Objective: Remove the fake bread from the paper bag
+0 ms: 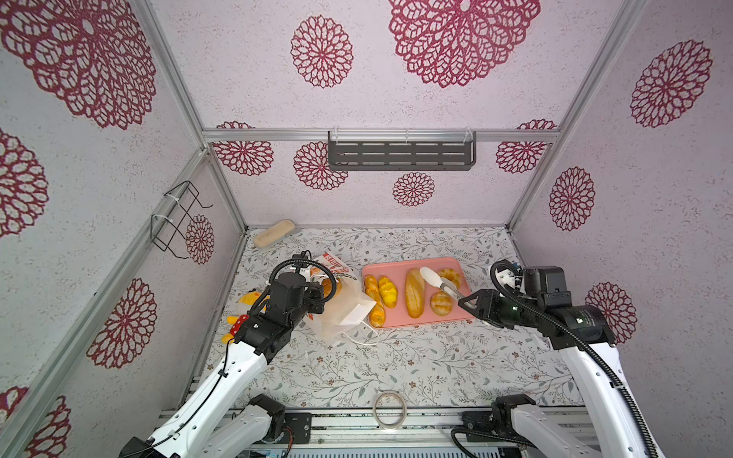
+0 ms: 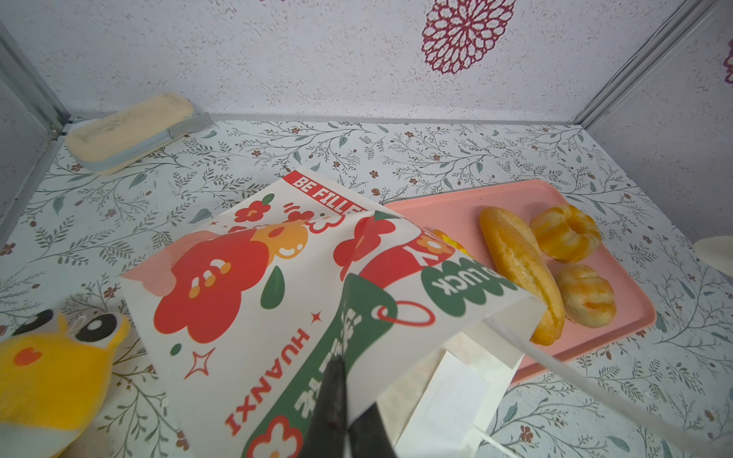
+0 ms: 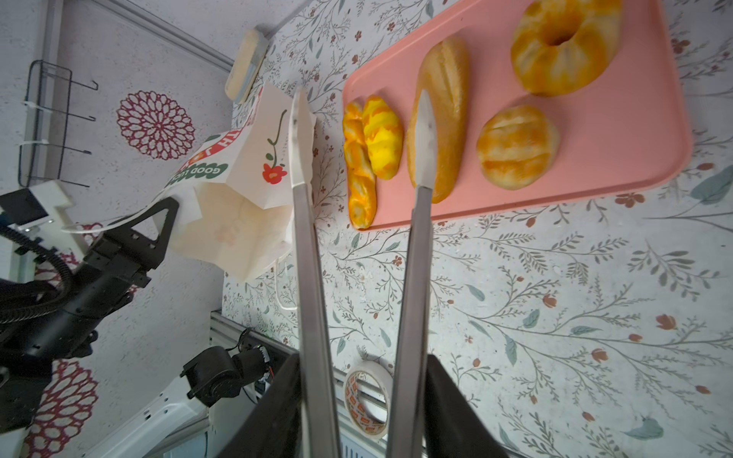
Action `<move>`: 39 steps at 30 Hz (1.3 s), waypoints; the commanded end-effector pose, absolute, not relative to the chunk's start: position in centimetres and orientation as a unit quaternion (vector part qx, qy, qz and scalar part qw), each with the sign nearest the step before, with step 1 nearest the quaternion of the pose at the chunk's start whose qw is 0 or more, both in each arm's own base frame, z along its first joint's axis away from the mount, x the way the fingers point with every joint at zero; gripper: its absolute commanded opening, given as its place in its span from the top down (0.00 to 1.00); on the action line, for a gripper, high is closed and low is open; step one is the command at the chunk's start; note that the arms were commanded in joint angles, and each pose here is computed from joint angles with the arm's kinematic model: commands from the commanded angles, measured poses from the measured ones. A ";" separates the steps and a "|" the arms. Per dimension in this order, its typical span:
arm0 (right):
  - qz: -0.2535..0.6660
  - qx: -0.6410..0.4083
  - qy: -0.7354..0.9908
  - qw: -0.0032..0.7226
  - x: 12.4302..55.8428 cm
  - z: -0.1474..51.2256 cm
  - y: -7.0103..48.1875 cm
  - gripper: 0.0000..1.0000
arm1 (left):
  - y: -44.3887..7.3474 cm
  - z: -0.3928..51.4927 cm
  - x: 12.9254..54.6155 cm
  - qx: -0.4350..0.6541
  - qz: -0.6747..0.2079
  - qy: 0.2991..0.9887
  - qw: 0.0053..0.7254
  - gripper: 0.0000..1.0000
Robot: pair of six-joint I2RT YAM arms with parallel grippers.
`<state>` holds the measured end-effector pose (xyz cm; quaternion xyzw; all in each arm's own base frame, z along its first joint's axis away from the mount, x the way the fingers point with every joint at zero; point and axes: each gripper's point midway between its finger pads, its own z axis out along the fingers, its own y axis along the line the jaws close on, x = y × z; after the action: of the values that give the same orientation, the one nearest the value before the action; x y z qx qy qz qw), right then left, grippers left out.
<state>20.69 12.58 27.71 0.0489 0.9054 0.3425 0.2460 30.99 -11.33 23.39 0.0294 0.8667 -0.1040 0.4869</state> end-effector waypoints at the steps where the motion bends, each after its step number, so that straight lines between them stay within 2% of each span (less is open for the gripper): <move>1: 0.381 0.040 0.886 0.263 20.3 30.3 14.1 0.53 | -11.5 24.3 31.4 0.031 -0.107 0.863 0.492 1.00; 11: 0.424 -0.022 0.872 0.243 18.1 31.7 19.9 0.58 | -11.9 24.7 31.9 0.031 -0.108 0.864 0.491 1.00; 22: 0.463 -0.100 0.855 0.213 15.7 30.6 29.8 0.60 | -12.1 24.4 32.1 0.034 -0.109 0.869 0.482 1.00; 39: 0.423 -0.089 0.872 0.229 22.6 25.4 35.7 0.61 | -12.4 24.6 31.9 0.035 -0.119 0.867 0.482 1.00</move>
<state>20.45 34.17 22.96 -0.0876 0.8941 0.3973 0.1870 31.82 -11.93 23.61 0.0331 0.8720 -0.1053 0.4768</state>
